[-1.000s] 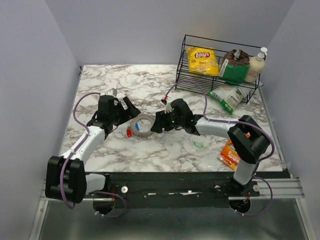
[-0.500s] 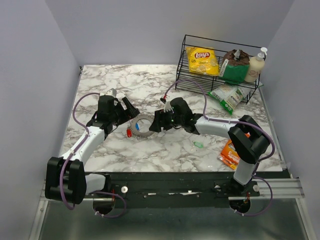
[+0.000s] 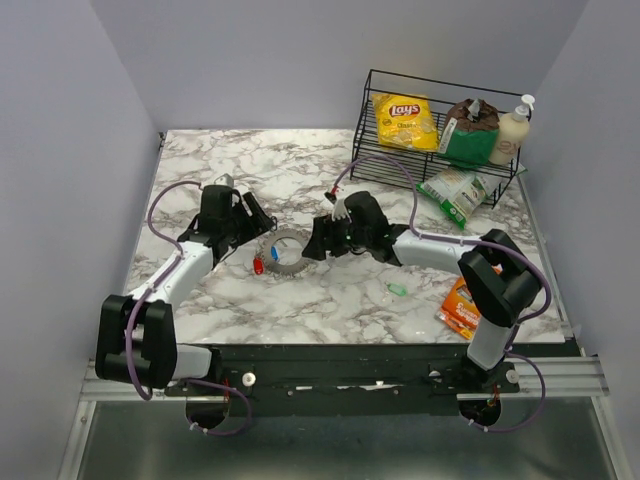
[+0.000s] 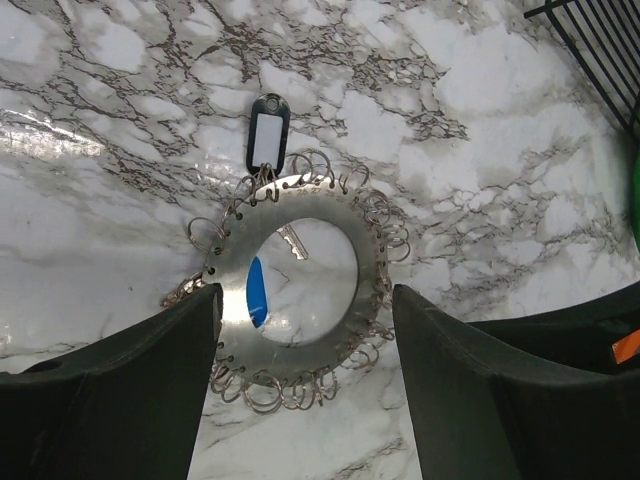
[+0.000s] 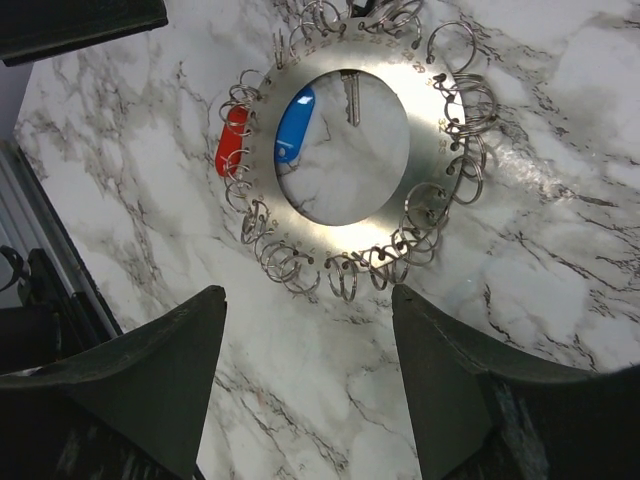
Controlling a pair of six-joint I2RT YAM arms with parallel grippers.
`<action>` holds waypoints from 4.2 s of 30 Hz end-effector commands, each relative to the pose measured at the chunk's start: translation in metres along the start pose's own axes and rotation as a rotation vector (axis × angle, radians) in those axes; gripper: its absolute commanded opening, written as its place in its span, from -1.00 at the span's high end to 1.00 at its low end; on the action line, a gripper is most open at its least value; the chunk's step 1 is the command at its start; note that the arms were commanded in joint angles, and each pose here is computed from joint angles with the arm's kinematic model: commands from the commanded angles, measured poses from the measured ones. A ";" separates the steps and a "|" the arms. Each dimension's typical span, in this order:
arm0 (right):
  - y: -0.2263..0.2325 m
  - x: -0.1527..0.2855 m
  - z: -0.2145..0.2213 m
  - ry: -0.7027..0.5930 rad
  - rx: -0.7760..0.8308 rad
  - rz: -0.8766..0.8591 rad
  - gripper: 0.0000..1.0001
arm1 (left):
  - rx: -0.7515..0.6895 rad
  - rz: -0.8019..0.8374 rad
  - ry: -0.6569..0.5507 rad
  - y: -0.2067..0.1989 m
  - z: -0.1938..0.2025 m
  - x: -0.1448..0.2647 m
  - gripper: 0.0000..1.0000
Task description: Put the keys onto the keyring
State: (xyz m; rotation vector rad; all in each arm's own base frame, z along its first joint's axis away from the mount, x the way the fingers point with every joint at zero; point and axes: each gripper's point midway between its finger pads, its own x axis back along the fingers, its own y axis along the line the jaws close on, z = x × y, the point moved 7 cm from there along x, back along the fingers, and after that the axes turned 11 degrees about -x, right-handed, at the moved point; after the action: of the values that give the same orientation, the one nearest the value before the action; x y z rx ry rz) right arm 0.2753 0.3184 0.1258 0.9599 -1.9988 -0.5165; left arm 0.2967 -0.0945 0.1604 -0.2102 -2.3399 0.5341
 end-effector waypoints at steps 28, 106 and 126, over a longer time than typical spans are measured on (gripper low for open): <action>-0.042 0.014 -0.021 0.009 -0.067 0.012 -0.50 | -0.282 0.027 0.101 -0.060 0.001 -0.053 -0.47; 0.052 -0.054 0.030 0.165 0.375 0.235 -0.06 | -0.026 0.019 0.087 0.009 0.023 0.020 -0.50; 0.053 -0.068 0.047 0.207 0.406 0.249 0.20 | -0.025 0.025 0.094 0.009 0.022 0.018 -0.50</action>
State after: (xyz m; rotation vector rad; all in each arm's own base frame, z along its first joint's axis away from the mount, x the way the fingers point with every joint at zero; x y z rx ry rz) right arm 0.2378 0.3997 0.1042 0.9576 -2.0268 0.0900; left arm 0.2711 -0.0887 0.1547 -0.2517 -2.2757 0.4873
